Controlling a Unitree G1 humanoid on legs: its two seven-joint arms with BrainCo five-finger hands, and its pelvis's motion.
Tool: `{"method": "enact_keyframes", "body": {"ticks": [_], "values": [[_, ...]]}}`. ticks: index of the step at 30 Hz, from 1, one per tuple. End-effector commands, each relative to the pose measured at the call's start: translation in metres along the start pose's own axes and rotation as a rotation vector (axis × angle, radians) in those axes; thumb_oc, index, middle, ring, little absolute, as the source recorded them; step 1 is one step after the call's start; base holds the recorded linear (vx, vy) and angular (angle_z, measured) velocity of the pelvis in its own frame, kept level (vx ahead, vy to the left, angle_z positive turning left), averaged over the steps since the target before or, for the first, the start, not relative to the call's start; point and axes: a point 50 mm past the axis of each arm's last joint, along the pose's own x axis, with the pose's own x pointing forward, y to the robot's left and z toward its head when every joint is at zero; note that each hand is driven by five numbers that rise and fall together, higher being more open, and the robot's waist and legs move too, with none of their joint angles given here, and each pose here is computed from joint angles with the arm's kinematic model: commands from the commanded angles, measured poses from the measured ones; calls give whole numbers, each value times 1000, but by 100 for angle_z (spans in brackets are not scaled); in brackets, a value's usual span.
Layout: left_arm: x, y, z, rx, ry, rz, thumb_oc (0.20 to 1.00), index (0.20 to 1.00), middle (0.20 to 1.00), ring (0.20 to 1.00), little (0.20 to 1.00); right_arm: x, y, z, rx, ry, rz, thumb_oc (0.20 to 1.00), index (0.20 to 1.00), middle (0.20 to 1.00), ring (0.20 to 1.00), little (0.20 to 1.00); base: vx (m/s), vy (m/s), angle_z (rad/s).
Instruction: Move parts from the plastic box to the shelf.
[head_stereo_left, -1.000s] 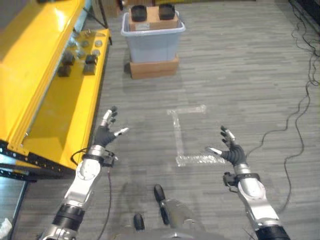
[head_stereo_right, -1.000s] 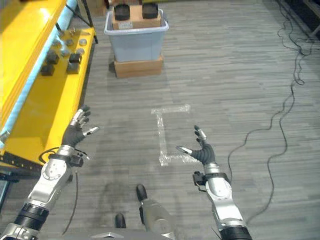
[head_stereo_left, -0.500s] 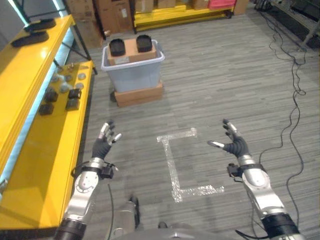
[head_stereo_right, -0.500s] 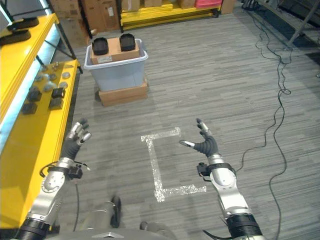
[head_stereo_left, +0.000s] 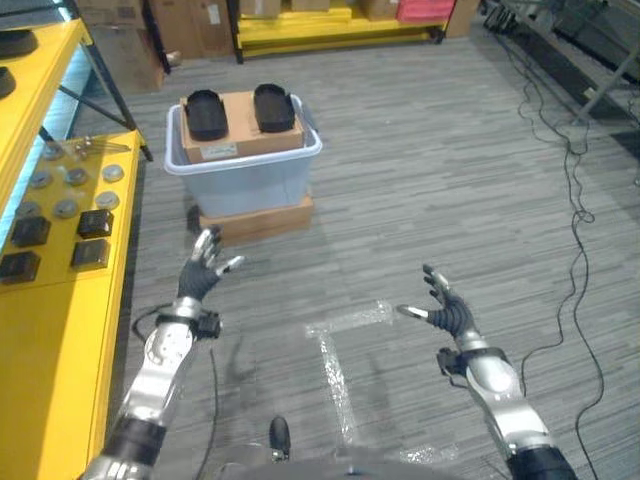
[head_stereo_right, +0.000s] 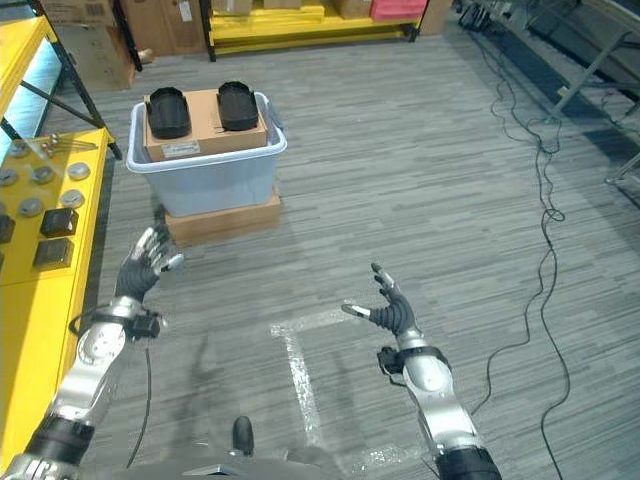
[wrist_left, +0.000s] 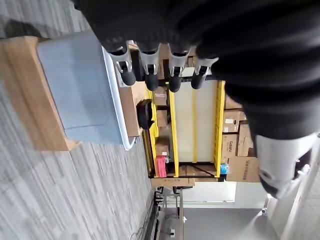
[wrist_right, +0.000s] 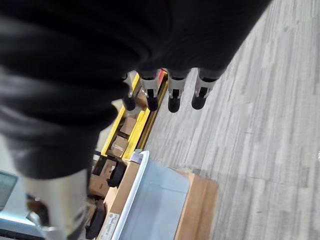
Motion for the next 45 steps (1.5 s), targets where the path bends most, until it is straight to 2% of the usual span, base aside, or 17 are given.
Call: {"method": "enact_keyframes", "body": {"ticks": [1,10,18,19,23,34,37,45], "values": [[-3,9,12,6,-75,6,1000,1000,1000,1000,1000,7,-15,16,-57,-89,-8,1000,1000,1000,1000,1000,490,35,-26],[-3,-3,3,-1,-40,-33,1000,1000,1000,1000,1000,-8,-17,1,-51,-23,2,1000,1000,1000,1000,1000,502,-67,45],[-3,-7,-1,-42,-22,-47,1000,1000,1000,1000,1000,-12,-34,-5,-134,24,-3,1000,1000,1000,1000,1000,364,-118,36],[-7,-9,-5,-56,-4,-52,1000,1000,1000,1000,1000,-13,-34,-7,-69,27,-4,1000,1000,1000,1000,1000,388,-74,8],[-5,-11,-8,-35,13,-47,1000,1000,1000,1000,1000,-8,-37,-5,-71,15,-29,1000,1000,1000,1000,1000,416,-12,20],[-7,10,-6,17,14,19,1000,1000,1000,1000,1000,-7,-22,-7,-92,23,0,1000,1000,1000,1000,1000,313,27,-15],[-9,18,-5,20,6,56,1000,1000,1000,1000,1000,-1,-25,1,-95,-16,-43,1000,1000,1000,1000,1000,282,-85,-10],[-13,10,-6,6,4,30,1000,1000,1000,1000,1000,-2,-25,2,-124,-25,-73,1000,1000,1000,1000,1000,172,-129,39]]}}
